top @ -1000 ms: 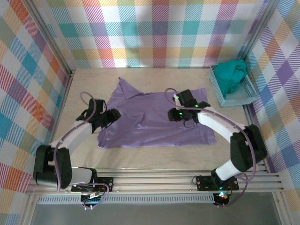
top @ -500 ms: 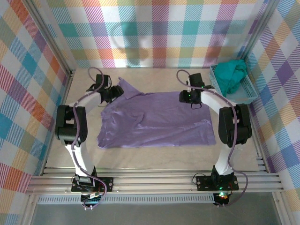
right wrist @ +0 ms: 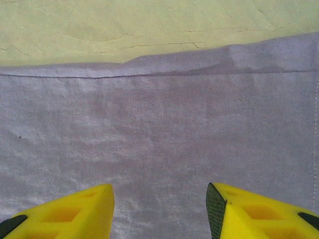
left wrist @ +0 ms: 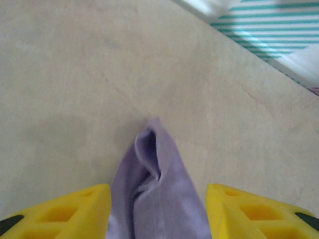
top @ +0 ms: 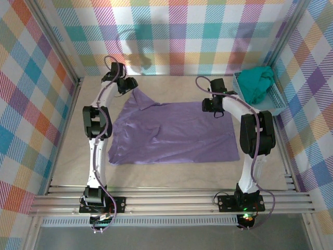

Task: Fold the inside-out t-shirt

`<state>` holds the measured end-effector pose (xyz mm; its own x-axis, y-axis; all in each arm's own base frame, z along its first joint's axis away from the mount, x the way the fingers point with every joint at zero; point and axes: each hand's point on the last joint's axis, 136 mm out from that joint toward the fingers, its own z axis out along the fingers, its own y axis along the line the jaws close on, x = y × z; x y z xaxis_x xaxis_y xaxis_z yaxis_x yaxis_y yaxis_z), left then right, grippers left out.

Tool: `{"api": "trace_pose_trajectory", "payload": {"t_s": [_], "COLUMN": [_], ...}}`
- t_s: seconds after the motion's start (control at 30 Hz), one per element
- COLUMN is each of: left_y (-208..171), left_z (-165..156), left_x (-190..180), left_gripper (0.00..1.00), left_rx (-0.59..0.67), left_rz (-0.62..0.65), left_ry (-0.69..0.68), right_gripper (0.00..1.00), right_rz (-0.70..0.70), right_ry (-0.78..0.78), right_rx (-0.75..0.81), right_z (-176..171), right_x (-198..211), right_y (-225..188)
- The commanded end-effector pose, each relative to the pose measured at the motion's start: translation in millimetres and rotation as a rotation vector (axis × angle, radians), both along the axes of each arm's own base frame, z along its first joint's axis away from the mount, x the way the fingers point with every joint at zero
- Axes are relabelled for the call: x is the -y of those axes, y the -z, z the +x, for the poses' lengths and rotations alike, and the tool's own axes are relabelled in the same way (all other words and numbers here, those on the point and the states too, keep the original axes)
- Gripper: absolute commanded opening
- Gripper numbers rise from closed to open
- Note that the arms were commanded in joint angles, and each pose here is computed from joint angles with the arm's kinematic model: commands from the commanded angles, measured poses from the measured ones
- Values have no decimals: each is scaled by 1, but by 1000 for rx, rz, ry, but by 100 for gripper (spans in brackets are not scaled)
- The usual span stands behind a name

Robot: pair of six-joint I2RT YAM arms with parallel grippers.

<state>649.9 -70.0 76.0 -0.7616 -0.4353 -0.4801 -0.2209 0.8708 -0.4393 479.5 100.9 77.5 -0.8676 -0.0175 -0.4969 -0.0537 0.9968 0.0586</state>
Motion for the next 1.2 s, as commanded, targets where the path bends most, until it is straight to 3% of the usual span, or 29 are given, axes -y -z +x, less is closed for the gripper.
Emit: {"api": "trace_pose_trajectory", "payload": {"t_s": [0.0,0.37,0.57,0.83,1.17], "left_y": [17,21,19,4,-26], "left_z": [-5,27,31,36,34], "left_x": [-7,2,0,1,10], "left_gripper": [51,32,23,0,0], "left_rx": [-70,35,55,100,132], "left_rz": [42,-41,-40,-45,-91], "left_ry": [19,-9,-18,1,32], "right_gripper": [53,54,55,62,67], "right_rz": [-20,-54,-74,-133,-178], "right_ry": [-22,-5,97,222,245], "right_rx": [1,29,25,-11,-80], "right_z": [2,4,22,53,83], "right_x": [-2,6,30,76,100], "right_y": [-3,-9,-3,9,30]}}
